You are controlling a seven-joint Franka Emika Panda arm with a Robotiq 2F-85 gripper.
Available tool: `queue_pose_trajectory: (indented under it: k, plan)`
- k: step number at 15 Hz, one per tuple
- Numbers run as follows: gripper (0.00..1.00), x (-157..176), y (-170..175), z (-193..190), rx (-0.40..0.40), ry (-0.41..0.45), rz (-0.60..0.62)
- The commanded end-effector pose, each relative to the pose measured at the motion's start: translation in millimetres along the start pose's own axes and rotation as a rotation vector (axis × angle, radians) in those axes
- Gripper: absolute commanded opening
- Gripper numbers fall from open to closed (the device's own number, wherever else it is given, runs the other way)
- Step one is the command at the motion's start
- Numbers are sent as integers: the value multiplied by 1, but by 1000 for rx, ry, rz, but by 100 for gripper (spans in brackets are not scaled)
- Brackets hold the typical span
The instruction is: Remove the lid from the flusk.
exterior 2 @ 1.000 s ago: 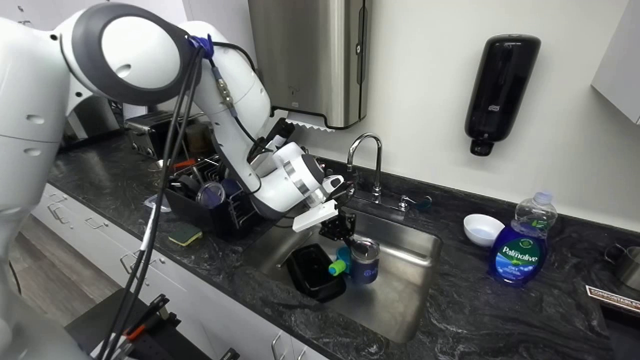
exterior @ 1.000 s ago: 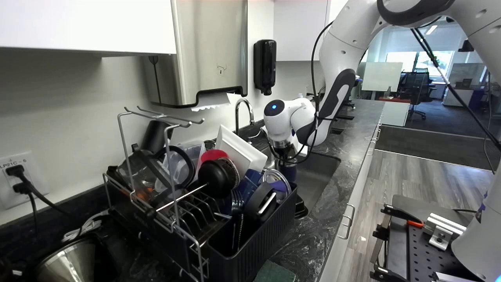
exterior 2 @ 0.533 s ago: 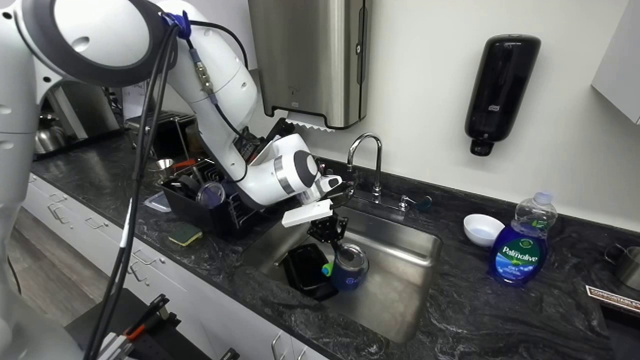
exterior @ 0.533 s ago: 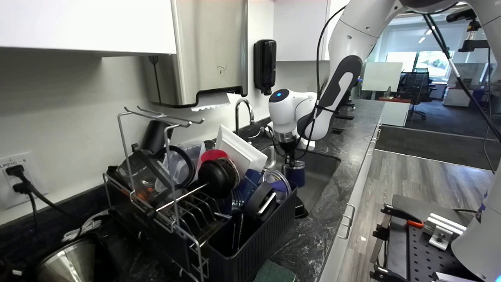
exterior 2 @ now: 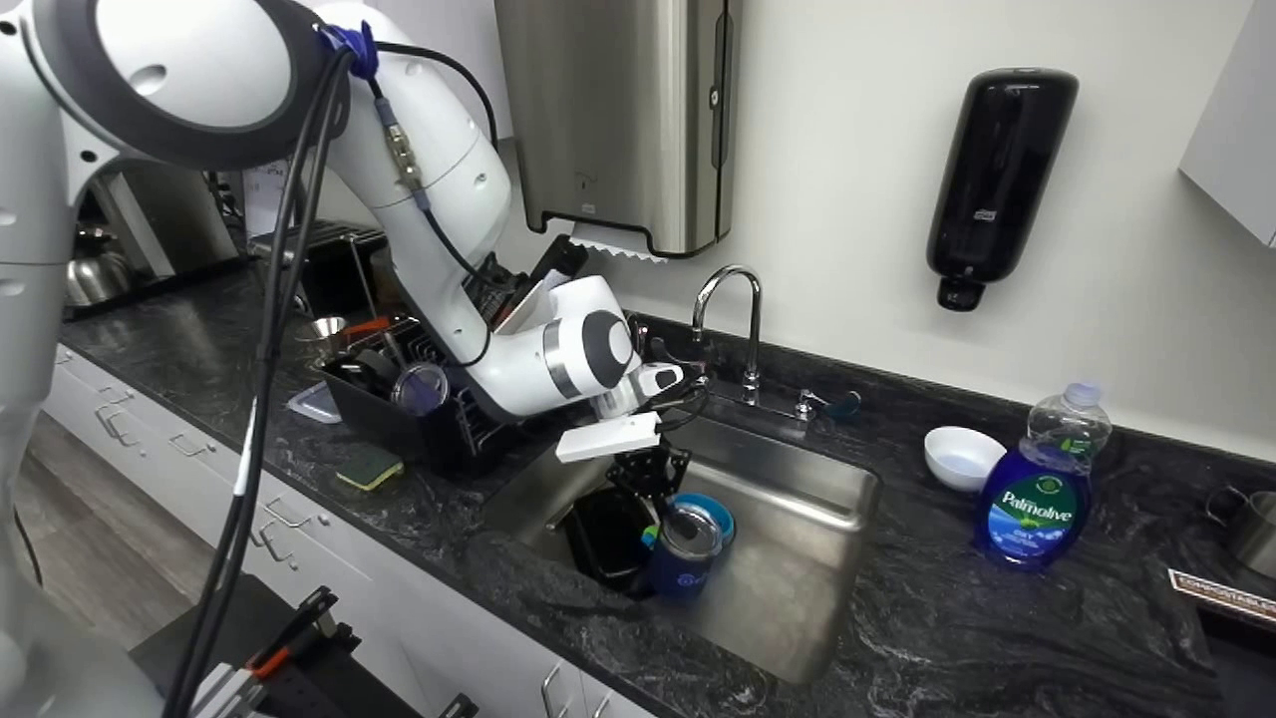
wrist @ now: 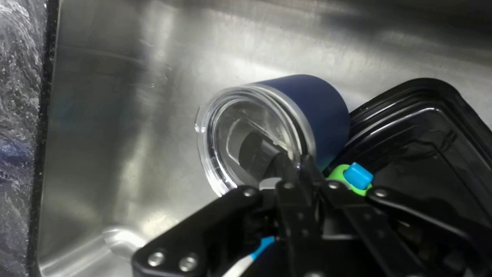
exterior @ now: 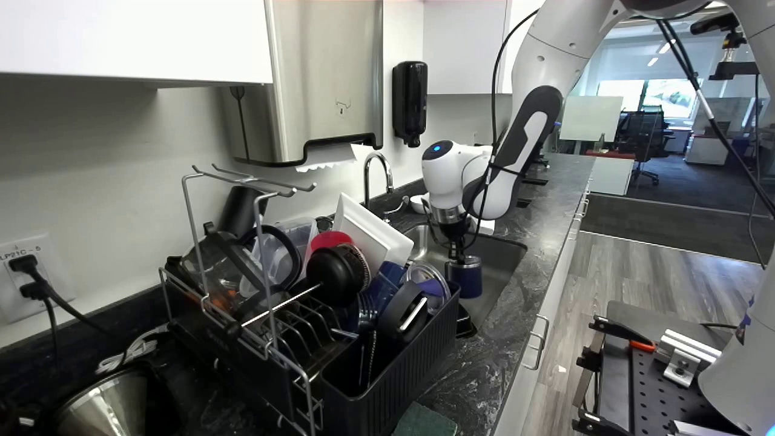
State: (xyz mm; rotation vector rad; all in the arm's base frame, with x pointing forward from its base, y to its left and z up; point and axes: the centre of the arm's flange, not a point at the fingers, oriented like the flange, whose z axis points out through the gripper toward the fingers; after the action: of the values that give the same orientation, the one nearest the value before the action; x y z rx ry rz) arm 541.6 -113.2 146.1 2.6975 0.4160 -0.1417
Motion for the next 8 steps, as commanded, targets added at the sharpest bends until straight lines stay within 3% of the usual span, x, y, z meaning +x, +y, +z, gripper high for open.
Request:
queue_pose_trajectory:
  k: [1,8]
  plan:
    - [2,-21,-3,-15,4,-3,-31]
    - [2,-58,-22,-22,22,-34,-66]
